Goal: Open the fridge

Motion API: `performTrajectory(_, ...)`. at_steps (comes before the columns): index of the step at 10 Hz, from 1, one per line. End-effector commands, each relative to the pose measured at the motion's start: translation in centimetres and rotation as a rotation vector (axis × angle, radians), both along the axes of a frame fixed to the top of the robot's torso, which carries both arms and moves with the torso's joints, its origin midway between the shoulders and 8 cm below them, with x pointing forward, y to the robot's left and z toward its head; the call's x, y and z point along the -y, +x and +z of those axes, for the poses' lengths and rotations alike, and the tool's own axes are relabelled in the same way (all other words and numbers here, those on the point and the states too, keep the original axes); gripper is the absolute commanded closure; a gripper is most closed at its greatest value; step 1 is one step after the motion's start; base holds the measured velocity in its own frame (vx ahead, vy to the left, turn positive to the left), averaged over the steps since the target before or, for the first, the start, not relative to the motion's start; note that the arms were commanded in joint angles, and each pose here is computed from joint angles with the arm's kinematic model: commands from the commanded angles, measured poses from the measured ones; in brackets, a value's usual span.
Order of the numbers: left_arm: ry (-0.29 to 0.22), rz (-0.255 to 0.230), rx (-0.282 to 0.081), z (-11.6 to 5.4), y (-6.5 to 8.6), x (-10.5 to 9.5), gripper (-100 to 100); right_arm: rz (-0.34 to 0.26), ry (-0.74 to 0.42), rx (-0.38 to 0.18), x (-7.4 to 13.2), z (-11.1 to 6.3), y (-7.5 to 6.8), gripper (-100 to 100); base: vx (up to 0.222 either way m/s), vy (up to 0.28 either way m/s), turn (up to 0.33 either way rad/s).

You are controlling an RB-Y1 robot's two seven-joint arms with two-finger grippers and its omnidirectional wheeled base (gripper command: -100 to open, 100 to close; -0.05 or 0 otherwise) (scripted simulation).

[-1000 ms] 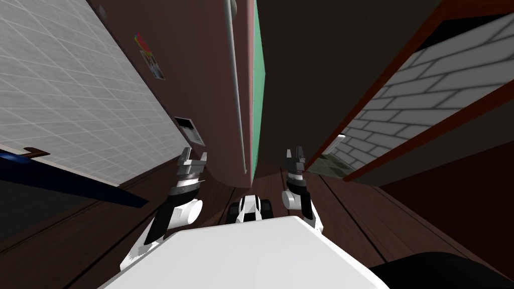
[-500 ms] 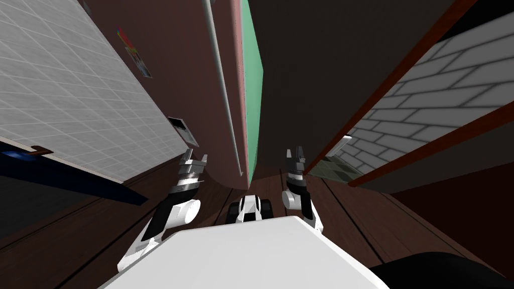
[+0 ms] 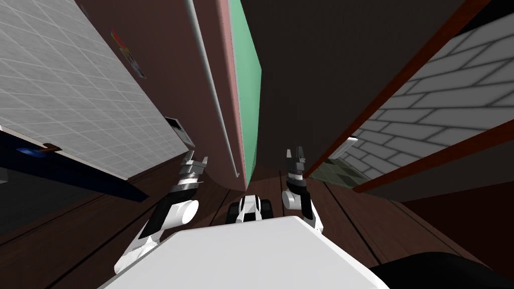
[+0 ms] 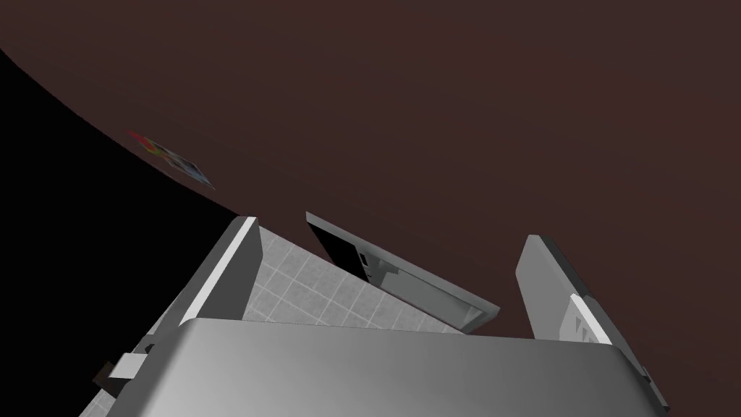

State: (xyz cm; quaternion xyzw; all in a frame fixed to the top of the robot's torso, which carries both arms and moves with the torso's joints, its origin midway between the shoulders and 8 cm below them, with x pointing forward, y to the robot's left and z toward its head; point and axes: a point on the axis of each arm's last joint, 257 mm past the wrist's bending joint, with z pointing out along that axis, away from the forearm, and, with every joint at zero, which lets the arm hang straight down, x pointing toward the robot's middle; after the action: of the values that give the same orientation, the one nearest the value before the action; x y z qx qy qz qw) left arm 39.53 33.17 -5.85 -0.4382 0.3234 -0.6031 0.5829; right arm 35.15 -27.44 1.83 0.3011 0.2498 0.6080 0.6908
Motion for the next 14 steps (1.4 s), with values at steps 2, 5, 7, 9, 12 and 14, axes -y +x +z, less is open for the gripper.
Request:
performTrajectory(2, -0.052, 0.000, -0.072, -2.0, 0.5, -1.2, -100, 0.000, 0.000, 0.000, 0.0, 0.0, 0.0, 0, 0.043, -0.145, 0.071)
performTrajectory(5, -0.108, 0.002, -0.135, -3.9, 0.9, -2.2, -100, 0.000, 0.000, 0.000, 0.0, 0.0, 0.0, 0, 0.037, -0.145, 0.077)
performTrajectory(7, -0.153, 0.005, -0.178, -5.3, 1.1, -2.8, -100, 0.000, 0.000, 0.000, 0.0, 0.0, 0.0, 0, 0.047, -0.160, 0.085)
performTrajectory(9, -0.205, 0.008, -0.220, -6.8, 1.3, -3.4, -100, 0.000, 0.000, 0.000, 0.0, 0.0, 0.0, 0, 0.053, -0.175, 0.087)
performTrajectory(12, -0.296, 0.015, -0.273, -9.0, 1.3, -3.9, -100, 0.000, 0.000, 0.000, 0.0, 0.0, 0.0, 0, 0.045, -0.156, 0.080)
performTrajectory(14, -0.365, 0.022, -0.298, -10.4, 1.2, -4.0, -100, 0.000, 0.000, 0.000, 0.0, 0.0, 0.0, 0, 0.023, -0.132, 0.081)
